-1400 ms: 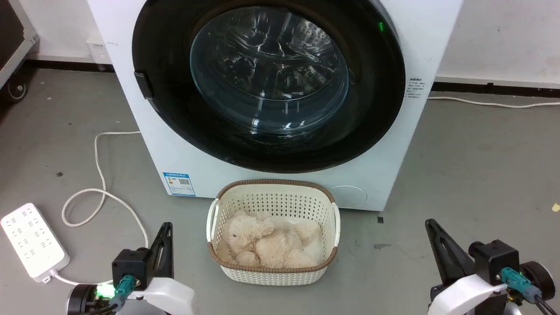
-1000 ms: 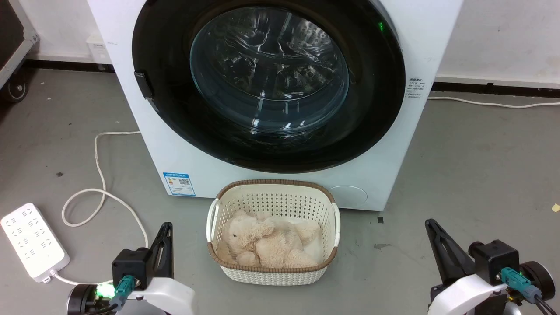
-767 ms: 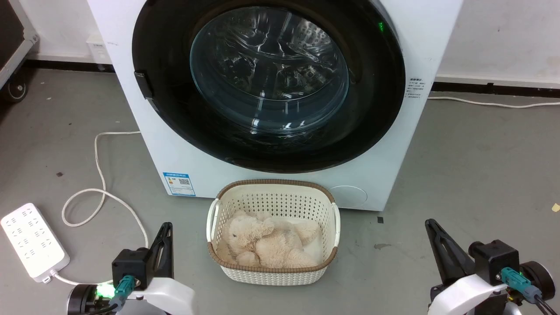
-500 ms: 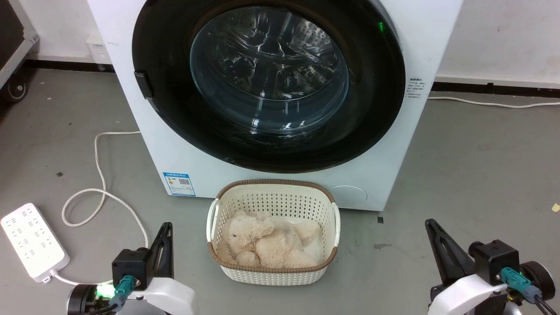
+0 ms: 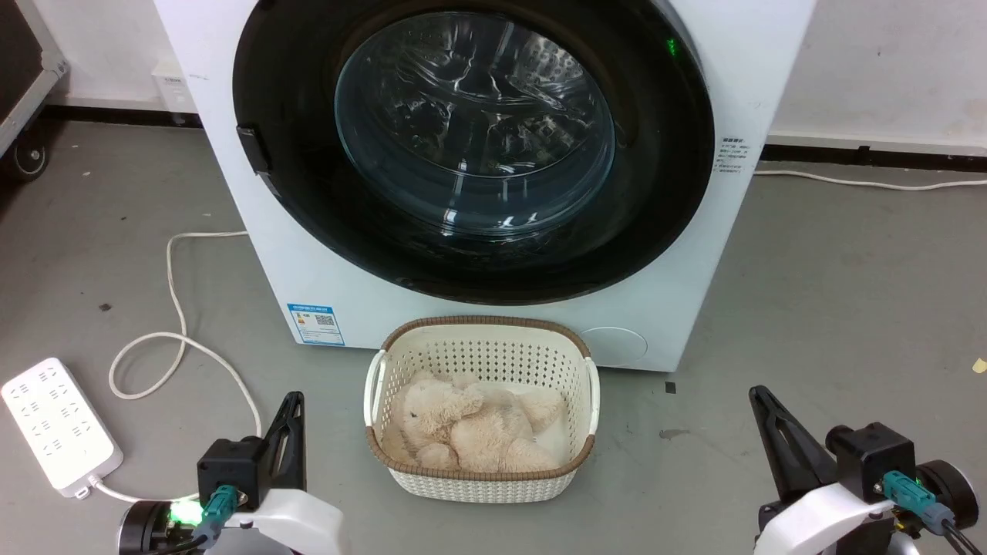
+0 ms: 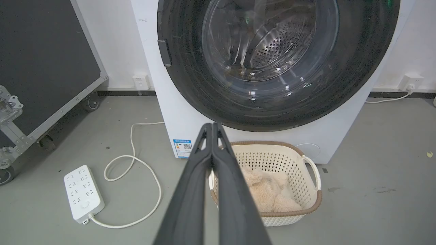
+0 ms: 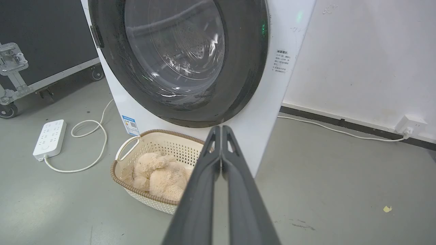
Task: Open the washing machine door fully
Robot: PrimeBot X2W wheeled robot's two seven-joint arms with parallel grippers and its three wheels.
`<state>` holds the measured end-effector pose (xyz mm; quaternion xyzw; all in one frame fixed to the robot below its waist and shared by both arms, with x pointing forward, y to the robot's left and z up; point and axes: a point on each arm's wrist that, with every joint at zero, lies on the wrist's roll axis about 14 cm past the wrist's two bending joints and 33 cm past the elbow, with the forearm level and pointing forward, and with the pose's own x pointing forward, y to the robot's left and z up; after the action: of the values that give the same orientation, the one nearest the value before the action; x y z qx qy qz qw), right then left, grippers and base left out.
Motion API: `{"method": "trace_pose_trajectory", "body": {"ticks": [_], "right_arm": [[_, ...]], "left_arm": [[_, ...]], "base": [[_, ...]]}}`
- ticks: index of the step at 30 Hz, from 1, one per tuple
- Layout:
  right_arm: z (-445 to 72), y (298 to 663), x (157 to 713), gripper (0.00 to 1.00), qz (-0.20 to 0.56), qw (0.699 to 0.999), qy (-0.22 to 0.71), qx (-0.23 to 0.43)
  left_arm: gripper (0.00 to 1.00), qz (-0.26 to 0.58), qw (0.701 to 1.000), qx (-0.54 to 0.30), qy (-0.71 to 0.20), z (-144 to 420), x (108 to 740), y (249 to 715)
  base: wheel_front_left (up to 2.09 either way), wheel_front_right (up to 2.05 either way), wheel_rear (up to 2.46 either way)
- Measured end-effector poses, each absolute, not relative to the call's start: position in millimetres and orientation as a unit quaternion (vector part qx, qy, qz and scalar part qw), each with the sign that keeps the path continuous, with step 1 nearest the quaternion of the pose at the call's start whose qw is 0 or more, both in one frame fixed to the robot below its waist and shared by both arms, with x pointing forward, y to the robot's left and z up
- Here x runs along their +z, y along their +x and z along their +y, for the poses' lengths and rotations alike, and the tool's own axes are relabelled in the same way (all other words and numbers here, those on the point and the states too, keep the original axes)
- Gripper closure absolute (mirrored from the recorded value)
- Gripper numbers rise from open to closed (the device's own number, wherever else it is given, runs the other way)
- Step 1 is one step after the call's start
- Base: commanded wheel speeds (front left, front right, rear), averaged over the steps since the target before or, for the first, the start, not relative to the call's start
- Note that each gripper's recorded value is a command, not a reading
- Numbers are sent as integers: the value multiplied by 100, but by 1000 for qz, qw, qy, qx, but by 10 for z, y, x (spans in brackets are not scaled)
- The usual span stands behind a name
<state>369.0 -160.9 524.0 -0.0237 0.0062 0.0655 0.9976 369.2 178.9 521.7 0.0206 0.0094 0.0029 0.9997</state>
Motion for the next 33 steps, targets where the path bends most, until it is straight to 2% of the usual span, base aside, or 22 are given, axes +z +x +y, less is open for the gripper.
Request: {"method": "trace_pose_trajectory", "body": {"ticks": [20,21,33], "right_arm": [[-1609,3689,5240,100,6,998,-24,66],[-1610,3689,5240,0,6,998,-24,65],[-1618,3692,5242,0,4,998,-22,64]], "left_arm": [[100,9,1000,3,21,1789,5217,3692],[0,10,1000,3,21,1788,5215,3692],[0,7,1000,1,20,1772,5217,3695]], "base": [[0,0,0],[0,0,0],[0,0,0]]}}
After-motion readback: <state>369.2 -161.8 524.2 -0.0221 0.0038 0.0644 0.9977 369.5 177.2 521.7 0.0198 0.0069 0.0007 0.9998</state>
